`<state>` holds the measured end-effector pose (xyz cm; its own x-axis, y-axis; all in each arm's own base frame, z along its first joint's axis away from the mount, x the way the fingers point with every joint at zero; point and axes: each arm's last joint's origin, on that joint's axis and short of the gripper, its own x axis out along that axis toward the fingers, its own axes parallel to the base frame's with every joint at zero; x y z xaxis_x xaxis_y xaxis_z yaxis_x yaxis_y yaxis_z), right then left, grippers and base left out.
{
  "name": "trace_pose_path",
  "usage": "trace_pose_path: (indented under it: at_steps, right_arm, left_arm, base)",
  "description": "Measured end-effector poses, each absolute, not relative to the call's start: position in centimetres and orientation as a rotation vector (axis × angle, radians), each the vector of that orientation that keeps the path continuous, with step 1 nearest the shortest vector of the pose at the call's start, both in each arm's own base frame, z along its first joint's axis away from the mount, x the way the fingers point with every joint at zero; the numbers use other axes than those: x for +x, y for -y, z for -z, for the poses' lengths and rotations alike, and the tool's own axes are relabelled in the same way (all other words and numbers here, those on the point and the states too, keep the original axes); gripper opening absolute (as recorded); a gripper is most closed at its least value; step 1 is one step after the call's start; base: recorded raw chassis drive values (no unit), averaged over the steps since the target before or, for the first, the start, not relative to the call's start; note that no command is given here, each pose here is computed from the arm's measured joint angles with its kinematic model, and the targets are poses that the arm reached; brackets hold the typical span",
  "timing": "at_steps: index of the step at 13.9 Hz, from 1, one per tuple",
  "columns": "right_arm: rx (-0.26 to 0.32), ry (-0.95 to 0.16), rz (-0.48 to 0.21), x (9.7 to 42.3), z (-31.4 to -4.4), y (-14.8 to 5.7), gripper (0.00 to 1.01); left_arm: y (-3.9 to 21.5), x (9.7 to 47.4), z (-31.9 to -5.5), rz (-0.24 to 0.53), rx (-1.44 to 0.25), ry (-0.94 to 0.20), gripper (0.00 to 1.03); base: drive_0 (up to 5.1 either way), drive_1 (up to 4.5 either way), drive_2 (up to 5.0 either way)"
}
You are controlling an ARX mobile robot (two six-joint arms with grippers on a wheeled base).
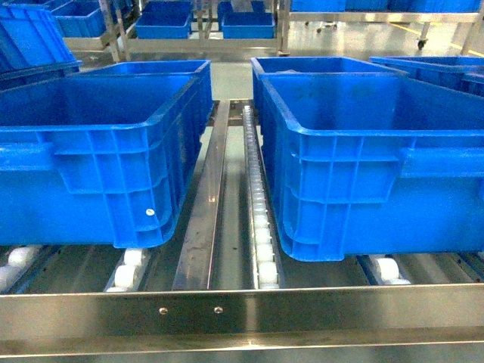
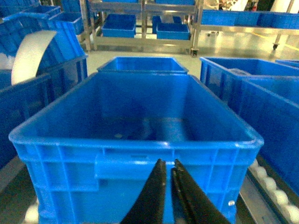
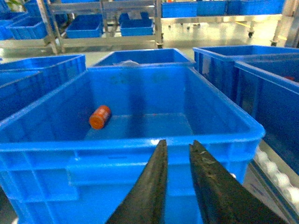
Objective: Sort blue parts and orange caps into right shelf containers
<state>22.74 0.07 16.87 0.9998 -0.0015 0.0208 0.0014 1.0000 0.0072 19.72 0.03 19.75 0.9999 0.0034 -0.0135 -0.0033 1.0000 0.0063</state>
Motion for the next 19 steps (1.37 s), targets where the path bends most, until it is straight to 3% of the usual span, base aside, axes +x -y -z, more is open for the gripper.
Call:
trace_pose_path:
  at_steps: [2,12,19]
  right_arm:
    - [0.005,-0.037,0.006,21.2,-15.8,0.0,0.02]
    - [0.004,-0.015,0.003,14.9,-16.3,0.0,0.02]
    - [0.004,0.009,0.003,12.4,-17.0,0.0,0.02]
  left_arm:
    - [0.0,18.6,-19.0,-0.002,0.003,-0.019,0.02]
    - [0.0,13.8,-16.6,0.000,0.003,-0.009,0.02]
    - [0.0,11.8,-17.1,-0.001,0.003,0.013,0.02]
  base:
    - [0.0,0.00,0.0]
    - [0.0,0.00,0.0]
    - [0.0,0.00,0.0]
